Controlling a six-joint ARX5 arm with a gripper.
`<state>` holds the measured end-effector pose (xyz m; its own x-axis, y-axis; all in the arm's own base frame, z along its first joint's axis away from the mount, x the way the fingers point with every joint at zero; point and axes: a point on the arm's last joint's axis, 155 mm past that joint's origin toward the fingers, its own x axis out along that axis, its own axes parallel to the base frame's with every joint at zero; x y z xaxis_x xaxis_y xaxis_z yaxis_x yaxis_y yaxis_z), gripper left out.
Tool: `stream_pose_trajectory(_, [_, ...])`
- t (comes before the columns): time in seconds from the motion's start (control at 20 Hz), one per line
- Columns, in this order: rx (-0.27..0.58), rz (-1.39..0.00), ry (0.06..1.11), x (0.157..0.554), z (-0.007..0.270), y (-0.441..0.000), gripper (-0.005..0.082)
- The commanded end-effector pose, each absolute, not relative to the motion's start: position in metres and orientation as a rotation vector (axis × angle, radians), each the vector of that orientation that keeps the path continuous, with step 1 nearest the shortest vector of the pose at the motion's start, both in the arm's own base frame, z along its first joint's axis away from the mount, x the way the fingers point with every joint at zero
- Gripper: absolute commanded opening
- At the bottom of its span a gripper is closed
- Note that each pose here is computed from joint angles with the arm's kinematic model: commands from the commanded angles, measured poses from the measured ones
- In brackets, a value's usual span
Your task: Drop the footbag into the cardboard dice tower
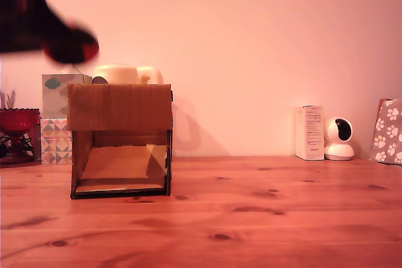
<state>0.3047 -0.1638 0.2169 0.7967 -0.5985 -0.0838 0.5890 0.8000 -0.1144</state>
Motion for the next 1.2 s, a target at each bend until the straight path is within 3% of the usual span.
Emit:
stream_pose_trajectory(0.0, [-0.077, -0.632, 0.091, 0.311, 0.229, -0.165, 0.0202])
stream_pose_trajectory(0.2, [-0.047, -0.633, 0.052, 0.338, 0.26, -0.174, 0.0202])
stream_pose_trajectory(0.4, [-0.039, -0.631, 0.124, 0.382, 0.269, -0.189, 0.0202])
stream_pose_trajectory(0.8, [-0.012, -0.573, 0.339, 0.46, 0.236, -0.196, 0.0202])
stream_pose_trajectory(1.05, [-0.014, -0.557, 0.401, 0.466, 0.217, -0.191, 0.0203])
stream_pose_trajectory(1.1, [-0.008, -0.558, 0.393, 0.466, 0.219, -0.191, 0.0212])
stream_pose_trajectory(1.15, [0.025, -0.566, 0.38, 0.467, 0.221, -0.191, 0.0288])
